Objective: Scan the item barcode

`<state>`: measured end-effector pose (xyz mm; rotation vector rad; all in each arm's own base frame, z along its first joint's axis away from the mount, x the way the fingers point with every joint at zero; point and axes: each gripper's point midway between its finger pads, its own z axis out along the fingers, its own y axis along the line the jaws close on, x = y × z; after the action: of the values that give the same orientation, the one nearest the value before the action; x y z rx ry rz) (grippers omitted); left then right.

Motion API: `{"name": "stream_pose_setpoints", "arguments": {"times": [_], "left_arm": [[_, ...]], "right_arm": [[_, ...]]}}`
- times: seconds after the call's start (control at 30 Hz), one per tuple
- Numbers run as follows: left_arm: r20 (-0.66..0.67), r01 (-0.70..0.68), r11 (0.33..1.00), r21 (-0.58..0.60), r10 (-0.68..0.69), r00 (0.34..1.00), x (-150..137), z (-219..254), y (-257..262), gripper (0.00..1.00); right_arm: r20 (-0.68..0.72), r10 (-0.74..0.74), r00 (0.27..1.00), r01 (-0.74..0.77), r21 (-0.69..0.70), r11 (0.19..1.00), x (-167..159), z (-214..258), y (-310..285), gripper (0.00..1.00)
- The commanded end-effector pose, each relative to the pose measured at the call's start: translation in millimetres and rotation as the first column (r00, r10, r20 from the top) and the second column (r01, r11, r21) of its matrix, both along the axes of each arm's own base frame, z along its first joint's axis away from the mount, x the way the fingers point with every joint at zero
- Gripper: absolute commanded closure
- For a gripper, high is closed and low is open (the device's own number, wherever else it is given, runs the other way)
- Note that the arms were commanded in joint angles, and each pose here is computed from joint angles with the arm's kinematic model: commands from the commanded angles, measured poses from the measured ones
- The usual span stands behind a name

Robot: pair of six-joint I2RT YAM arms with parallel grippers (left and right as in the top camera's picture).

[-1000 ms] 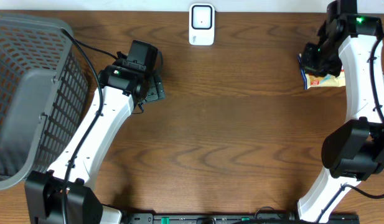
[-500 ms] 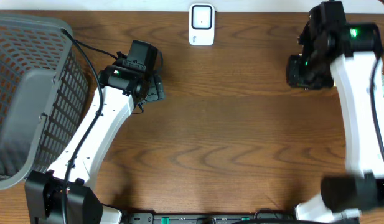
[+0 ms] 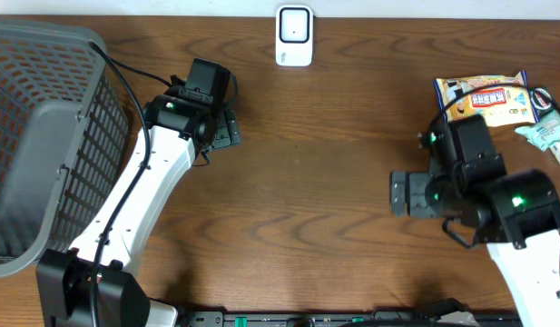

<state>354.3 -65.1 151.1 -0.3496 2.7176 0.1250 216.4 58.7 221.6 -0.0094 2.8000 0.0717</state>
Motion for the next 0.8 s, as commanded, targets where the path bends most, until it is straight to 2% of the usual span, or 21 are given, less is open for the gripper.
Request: {"name": "stream_pose_setpoints", "arguments": {"times": [0.0, 0.07, 0.27, 0.5, 0.77], "left_arm": [[0.011, -0.002, 1.0, 0.015, 0.002, 1.0, 0.0, 4.6, 3.4, 0.03], [0.011, -0.002, 1.0, 0.015, 0.002, 1.0, 0.0, 4.6, 3.4, 0.02], [0.011, -0.002, 1.0, 0.015, 0.002, 1.0, 0.0, 4.6, 3.4, 0.02], [0.011, -0.002, 1.0, 0.015, 0.002, 1.0, 0.0, 4.6, 3.4, 0.02], [0.011, -0.002, 1.0, 0.015, 0.002, 1.0, 0.0, 4.6, 3.4, 0.02]], "right_arm": [[-0.035, 0.04, 0.999, -0.037, 0.078, 0.996, -12.2, -4.9, 14.5, 0.01], [-0.078, 0.068, 0.995, -0.066, 0.029, 0.997, -21.7, -9.4, 6.7, 0.01], [-0.148, 0.068, 0.987, -0.067, 0.014, 0.998, -38.3, -13.6, 1.8, 0.01], [-0.115, 0.085, 0.99, -0.084, 0.007, 0.996, -30.8, -12.0, 2.4, 0.01], [-0.006, 0.149, 0.989, -0.148, 0.042, 0.988, -3.7, -13.6, 16.7, 0.01]]}}
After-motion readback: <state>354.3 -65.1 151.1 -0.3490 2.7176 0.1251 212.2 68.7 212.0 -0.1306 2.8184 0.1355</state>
